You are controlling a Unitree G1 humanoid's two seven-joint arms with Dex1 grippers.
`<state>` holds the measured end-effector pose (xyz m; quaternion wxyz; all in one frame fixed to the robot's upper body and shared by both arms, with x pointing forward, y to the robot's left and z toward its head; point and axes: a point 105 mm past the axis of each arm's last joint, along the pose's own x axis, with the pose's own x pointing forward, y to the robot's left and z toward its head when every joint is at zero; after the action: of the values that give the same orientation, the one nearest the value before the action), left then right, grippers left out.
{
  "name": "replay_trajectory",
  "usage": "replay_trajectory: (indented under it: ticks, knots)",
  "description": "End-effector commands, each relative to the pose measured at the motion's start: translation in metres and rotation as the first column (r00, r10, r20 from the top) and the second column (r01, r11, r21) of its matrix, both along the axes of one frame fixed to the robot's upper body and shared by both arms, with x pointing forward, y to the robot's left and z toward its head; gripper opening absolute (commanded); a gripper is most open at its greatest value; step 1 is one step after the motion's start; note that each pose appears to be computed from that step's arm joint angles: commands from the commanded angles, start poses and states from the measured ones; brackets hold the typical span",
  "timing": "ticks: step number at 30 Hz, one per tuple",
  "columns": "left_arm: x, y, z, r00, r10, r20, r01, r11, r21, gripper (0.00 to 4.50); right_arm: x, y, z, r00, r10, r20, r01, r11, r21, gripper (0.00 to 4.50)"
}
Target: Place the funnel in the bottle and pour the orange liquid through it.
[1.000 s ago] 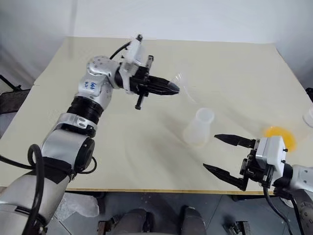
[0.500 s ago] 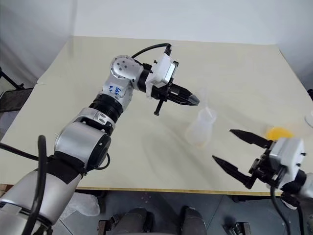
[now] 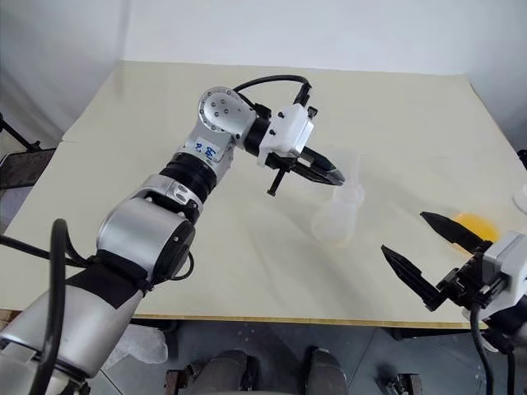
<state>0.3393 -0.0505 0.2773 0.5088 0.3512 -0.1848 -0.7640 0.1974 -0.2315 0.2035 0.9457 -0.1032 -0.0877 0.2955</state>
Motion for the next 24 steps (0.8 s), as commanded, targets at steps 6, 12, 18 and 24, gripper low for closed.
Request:
replay_trajectory:
  ticks: [6, 12, 18, 24]
  knots:
    - [0.002, -0.001, 0.032, 0.999, 0.035, -0.01, -0.036, 0.992, -0.123, 0.05, -0.011, -0.001, 0.011, 0.998, -0.042, 0.055, 0.043, 0.999, -0.019, 4.5]
    - [0.006, 0.001, 0.017, 0.998, 0.06, 0.018, -0.059, 0.996, -0.068, 0.05, -0.013, -0.002, 0.01, 0.998, -0.047, 0.047, 0.049, 0.998, -0.037, 4.5]
    - [0.007, -0.002, 0.009, 0.997, 0.064, 0.045, -0.062, 0.997, -0.034, 0.05, -0.017, 0.001, 0.01, 0.997, -0.054, 0.048, 0.056, 0.998, -0.032, 4.5]
    - [0.005, 0.0, 0.003, 0.997, 0.042, 0.058, -0.042, 0.999, -0.001, 0.05, -0.021, 0.003, 0.009, 0.996, -0.069, 0.047, 0.07, 0.997, -0.031, 4.5]
